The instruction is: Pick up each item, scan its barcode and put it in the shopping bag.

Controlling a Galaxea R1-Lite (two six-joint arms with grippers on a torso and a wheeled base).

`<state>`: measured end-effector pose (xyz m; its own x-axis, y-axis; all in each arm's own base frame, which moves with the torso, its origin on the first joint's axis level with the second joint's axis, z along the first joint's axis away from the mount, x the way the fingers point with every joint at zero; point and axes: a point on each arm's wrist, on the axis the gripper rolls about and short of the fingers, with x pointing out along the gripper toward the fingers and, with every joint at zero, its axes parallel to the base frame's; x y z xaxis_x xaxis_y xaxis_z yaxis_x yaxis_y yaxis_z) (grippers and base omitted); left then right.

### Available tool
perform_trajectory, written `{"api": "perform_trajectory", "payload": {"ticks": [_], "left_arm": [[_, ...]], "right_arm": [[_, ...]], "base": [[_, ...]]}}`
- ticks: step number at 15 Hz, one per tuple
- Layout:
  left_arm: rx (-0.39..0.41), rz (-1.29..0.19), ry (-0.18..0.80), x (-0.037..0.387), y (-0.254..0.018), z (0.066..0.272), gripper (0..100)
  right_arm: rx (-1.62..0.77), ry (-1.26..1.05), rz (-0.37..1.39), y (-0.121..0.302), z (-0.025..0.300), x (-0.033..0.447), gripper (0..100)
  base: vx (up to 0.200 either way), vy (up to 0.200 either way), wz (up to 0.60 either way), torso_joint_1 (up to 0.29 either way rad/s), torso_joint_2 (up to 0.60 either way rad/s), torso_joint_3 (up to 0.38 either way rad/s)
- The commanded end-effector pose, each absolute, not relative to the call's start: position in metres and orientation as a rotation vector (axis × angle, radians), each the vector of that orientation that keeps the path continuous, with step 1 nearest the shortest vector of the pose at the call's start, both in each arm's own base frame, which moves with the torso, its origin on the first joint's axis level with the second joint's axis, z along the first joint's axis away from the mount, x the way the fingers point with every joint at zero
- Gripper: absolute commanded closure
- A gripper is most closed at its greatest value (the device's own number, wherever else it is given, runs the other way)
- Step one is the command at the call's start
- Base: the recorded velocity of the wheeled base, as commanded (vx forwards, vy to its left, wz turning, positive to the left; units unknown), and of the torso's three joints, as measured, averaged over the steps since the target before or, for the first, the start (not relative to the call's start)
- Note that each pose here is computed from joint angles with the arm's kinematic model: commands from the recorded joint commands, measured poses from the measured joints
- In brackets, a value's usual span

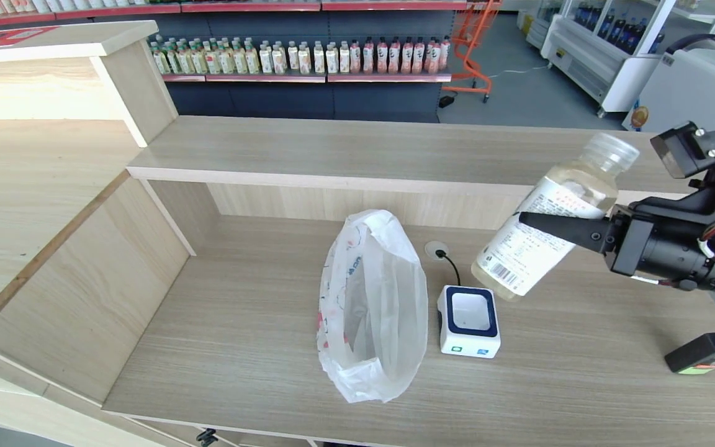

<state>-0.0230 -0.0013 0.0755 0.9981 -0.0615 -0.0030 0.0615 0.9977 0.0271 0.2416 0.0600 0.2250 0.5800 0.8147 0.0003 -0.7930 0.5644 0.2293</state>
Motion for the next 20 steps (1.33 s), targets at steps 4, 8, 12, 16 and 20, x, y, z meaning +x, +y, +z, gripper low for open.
{"api": "perform_trajectory", "payload": {"ticks": [4, 8, 12, 16, 20], "left_arm": [[0.028, -0.061, 0.002, -0.023, -0.001, 0.075, 0], [0.027, -0.060, 0.004, -0.023, -0.001, 0.075, 0], [0.028, -0.060, 0.002, -0.023, -0.001, 0.075, 0], [0.028, -0.061, 0.002, -0.023, -0.001, 0.075, 0], [0.027, -0.061, 0.004, -0.023, -0.001, 0.075, 0]], "right_arm": [[0.230, 0.242, 0.853, 0.105, 0.189, 0.279, 100], [0.187, 0.289, 0.786, 0.141, 0.166, 0.292, 100], [0.082, 0.363, 0.705, 0.169, 0.120, 0.293, 100], [0.065, 0.339, 0.767, 0.198, 0.089, 0.302, 100], [-0.068, 0.285, 0.801, 0.207, 0.053, 0.307, 100]], "base": [[0.000, 0.000, 0.00, 0.000, 0.00, 0.000], [0.000, 0.000, 0.00, 0.000, 0.00, 0.000], [0.000, 0.000, 0.00, 0.000, 0.00, 0.000], [0.000, 0.000, 0.00, 0.000, 0.00, 0.000], [0.000, 0.000, 0.00, 0.000, 0.00, 0.000]]}}
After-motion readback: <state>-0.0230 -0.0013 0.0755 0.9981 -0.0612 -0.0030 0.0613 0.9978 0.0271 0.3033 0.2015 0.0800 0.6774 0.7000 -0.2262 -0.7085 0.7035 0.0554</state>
